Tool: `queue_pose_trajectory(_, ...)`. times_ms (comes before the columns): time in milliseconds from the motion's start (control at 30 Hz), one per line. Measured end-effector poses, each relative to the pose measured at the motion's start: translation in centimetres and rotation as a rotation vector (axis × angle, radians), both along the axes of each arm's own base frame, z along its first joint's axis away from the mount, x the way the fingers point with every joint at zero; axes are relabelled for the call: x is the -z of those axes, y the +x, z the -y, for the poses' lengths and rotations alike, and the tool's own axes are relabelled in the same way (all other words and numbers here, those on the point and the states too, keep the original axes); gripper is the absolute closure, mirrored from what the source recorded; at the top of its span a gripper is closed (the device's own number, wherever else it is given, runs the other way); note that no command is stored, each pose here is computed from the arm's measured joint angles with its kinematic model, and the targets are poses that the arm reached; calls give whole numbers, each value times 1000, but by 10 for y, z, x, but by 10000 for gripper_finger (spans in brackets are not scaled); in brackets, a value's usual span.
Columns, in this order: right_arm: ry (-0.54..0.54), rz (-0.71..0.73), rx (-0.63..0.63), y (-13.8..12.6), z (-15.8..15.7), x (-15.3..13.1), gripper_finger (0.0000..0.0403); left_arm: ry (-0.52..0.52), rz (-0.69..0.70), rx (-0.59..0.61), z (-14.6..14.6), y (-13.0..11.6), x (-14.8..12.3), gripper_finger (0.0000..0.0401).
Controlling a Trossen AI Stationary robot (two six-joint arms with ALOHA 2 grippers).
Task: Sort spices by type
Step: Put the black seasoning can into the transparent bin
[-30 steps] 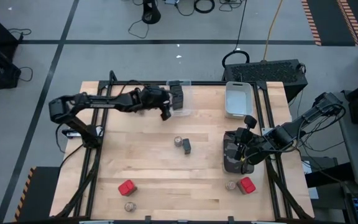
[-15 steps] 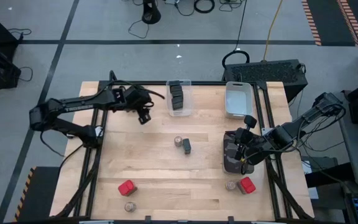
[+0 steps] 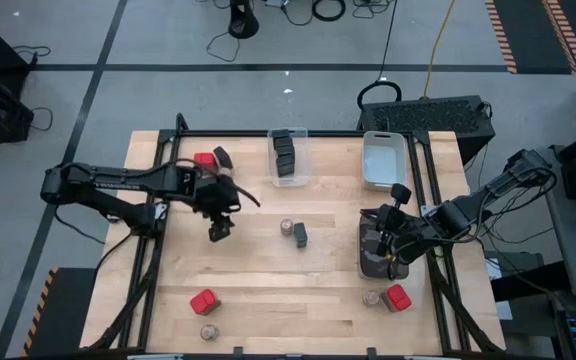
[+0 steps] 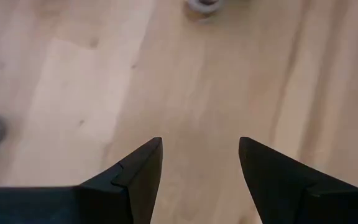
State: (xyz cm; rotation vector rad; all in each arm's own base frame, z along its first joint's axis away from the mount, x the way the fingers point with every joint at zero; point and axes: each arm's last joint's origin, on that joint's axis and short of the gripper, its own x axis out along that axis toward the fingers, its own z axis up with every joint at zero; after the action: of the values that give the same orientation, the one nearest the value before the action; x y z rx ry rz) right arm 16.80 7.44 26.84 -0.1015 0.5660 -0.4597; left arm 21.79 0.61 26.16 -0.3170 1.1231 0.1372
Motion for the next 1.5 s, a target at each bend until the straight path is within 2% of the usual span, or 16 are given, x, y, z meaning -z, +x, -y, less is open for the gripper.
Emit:
queue_pose_trajectory(133,7,29,8,5,3,-3,403,87,-58,-13,0,-5,2,182)
queue_pose_trajectory(233,12,49,15,8,4,-5,403,211,-103,5,-7,-9,3,182)
queue_pose_trajectory(333,11,51,23,9,6,-5,403,329,-135,69,-18,-10,3,182)
queue_pose_trajectory(467,13,54,31,9,7,-5,403,425,-174,172,-33,-13,3,182)
queue_pose_trajectory(533,13,54,31,9,8,-5,403,449,-193,187,-44,-15,3,182)
queue_pose_trajectory(767,3,47,23,9,7,-5,403,440,-224,109,-90,-30,3,182)
queue_pose_trajectory(933,-2,42,20,9,8,-5,403,475,-249,105,-116,-39,4,182)
queue_pose_trajectory(1033,-6,34,20,9,8,-4,403,452,-247,22,-134,-40,6,182)
queue_pose_trajectory(1333,-10,28,21,9,8,-4,403,229,-154,-318,-199,-31,-2,182)
queue_pose_trajectory(1500,-10,28,21,9,8,-4,403,170,-186,-594,-223,-28,0,182)
